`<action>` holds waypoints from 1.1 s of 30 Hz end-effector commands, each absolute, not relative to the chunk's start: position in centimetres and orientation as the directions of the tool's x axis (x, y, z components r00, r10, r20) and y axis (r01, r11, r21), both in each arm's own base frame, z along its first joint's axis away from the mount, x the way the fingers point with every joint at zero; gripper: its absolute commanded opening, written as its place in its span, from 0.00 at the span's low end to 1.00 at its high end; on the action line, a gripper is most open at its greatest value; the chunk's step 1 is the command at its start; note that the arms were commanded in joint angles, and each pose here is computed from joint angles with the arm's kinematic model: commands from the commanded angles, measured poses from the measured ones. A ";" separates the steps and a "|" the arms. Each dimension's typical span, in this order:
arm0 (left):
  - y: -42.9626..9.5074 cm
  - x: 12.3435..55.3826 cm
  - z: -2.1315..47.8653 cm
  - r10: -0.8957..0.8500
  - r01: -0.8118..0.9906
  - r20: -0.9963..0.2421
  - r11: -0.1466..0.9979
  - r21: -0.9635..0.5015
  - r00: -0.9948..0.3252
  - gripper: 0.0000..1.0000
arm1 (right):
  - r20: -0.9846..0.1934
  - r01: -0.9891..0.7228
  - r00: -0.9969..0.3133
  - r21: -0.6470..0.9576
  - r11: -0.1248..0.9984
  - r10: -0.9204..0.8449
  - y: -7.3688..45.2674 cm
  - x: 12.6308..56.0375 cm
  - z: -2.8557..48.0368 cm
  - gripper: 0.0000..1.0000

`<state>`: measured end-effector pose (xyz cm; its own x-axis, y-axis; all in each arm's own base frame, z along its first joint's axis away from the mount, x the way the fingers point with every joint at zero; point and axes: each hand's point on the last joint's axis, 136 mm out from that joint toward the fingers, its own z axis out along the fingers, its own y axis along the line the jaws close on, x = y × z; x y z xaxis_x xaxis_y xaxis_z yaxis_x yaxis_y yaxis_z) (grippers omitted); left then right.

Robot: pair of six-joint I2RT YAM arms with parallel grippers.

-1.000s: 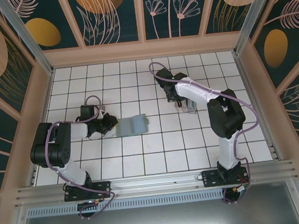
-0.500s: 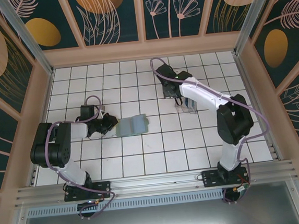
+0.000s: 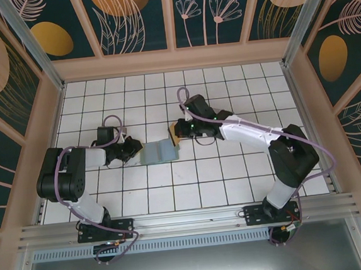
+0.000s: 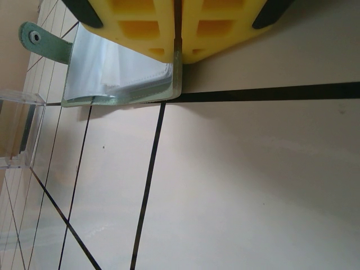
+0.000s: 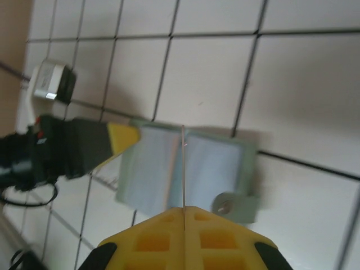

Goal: Put the credit cards into the card holder
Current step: Insert the credit card into the card slot.

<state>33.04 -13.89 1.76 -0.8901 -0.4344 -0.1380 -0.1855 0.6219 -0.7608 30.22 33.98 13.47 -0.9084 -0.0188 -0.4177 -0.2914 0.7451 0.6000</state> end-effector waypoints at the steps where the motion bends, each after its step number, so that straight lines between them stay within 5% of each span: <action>1: -13.8 33.4 1.4 -0.436 -0.197 -0.135 0.633 -0.749 -0.890 0.10 | -0.423 -0.359 -0.905 0.713 0.602 -0.038 37.7 28.8 15.3 0.00; 15: -13.5 32.8 0.7 -0.435 -0.210 -0.128 0.646 -0.734 -0.891 0.10 | -0.274 -0.275 -0.955 0.669 0.690 -0.115 38.0 27.9 7.2 0.00; 33: -13.3 32.7 0.8 -0.435 -0.211 -0.137 0.659 -0.722 -0.890 0.09 | -0.293 -0.270 -0.953 0.706 0.654 -0.077 38.2 28.9 8.7 0.00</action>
<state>33.34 -13.83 1.77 -0.8882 -0.4364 -0.1436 -0.1849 0.6257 -0.7578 27.99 37.62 6.16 -0.9644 -0.0993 -0.2452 -0.2436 0.6951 0.6764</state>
